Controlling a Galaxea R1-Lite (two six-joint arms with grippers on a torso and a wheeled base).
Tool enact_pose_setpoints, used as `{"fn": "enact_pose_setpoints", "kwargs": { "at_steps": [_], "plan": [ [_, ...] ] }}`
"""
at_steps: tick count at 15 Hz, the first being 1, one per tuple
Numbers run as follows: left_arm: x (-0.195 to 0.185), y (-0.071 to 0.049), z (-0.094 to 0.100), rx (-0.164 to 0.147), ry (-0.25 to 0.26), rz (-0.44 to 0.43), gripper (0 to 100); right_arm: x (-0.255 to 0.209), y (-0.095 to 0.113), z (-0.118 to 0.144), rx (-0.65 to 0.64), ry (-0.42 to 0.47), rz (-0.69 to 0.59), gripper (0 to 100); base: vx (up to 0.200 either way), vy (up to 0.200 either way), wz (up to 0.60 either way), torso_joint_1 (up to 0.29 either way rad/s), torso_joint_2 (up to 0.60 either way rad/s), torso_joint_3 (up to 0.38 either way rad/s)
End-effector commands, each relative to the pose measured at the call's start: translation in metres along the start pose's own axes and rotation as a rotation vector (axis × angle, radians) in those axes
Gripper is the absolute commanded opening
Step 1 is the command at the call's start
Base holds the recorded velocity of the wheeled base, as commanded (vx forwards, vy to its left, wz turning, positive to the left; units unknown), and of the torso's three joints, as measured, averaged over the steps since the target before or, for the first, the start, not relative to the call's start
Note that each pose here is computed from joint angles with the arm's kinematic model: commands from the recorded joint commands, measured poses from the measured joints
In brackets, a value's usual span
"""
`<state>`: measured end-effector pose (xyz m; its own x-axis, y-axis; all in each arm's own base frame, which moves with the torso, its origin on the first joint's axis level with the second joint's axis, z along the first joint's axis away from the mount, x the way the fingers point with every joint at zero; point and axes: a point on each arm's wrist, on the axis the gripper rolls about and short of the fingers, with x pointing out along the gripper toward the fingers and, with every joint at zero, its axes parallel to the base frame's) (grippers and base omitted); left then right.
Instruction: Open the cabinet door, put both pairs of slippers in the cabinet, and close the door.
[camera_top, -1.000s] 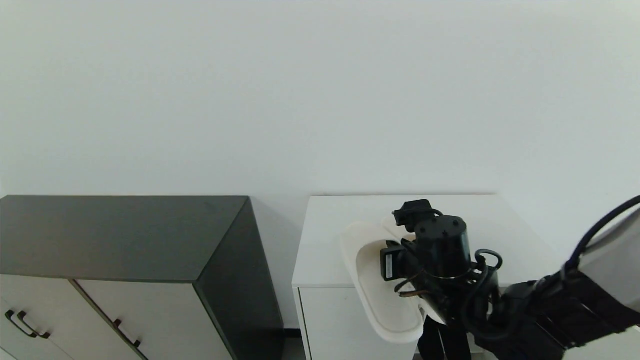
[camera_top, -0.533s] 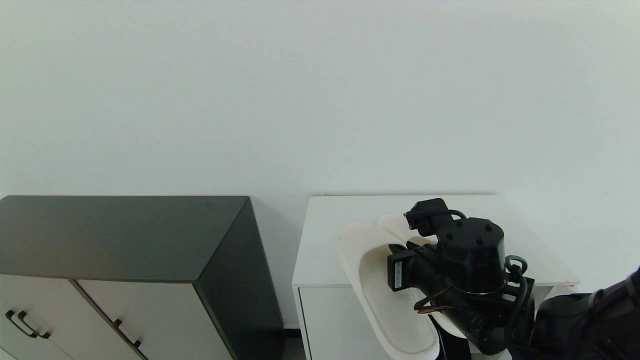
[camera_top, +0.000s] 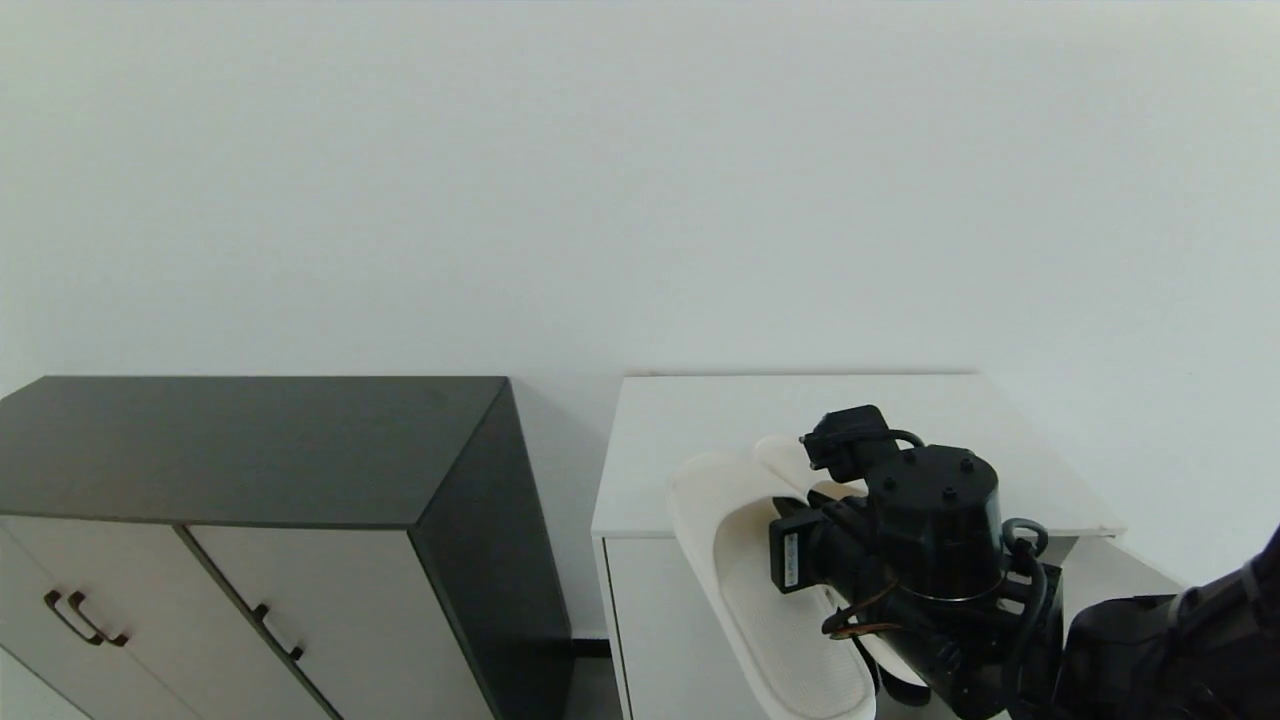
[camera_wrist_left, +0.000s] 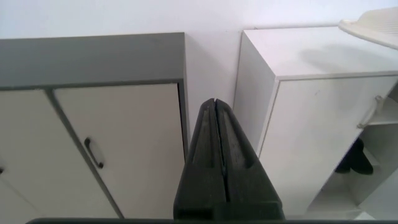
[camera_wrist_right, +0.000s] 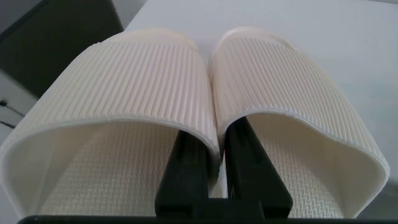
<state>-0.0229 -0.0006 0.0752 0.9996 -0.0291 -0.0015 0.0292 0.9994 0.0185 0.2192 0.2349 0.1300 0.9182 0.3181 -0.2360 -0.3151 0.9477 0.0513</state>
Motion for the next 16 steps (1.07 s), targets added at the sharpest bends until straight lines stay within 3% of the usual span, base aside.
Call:
{"fn": "enact_pose_setpoints", "kwargs": {
  "at_steps": [1,5,16],
  "plan": [
    [0.0001,0.0000,0.0000,0.000,0.002,0.000,0,0.0009,-0.0002,-0.0021,-0.004,0.007,-0.003,0,-0.200,0.000,0.00,-0.007,0.00,0.002],
    [0.0001,0.0000,0.0000,0.000,0.002,0.000,0,0.0009,-0.0003,-0.0019,-0.003,0.005,-0.004,0,-0.200,0.000,0.00,0.002,0.00,0.002],
    [0.0001,0.0000,0.0000,0.000,0.002,0.000,0,-0.0001,-0.0016,-0.0063,-0.011,0.019,-0.008,0,0.000,0.000,0.00,0.000,0.00,0.000]
  ]
}}
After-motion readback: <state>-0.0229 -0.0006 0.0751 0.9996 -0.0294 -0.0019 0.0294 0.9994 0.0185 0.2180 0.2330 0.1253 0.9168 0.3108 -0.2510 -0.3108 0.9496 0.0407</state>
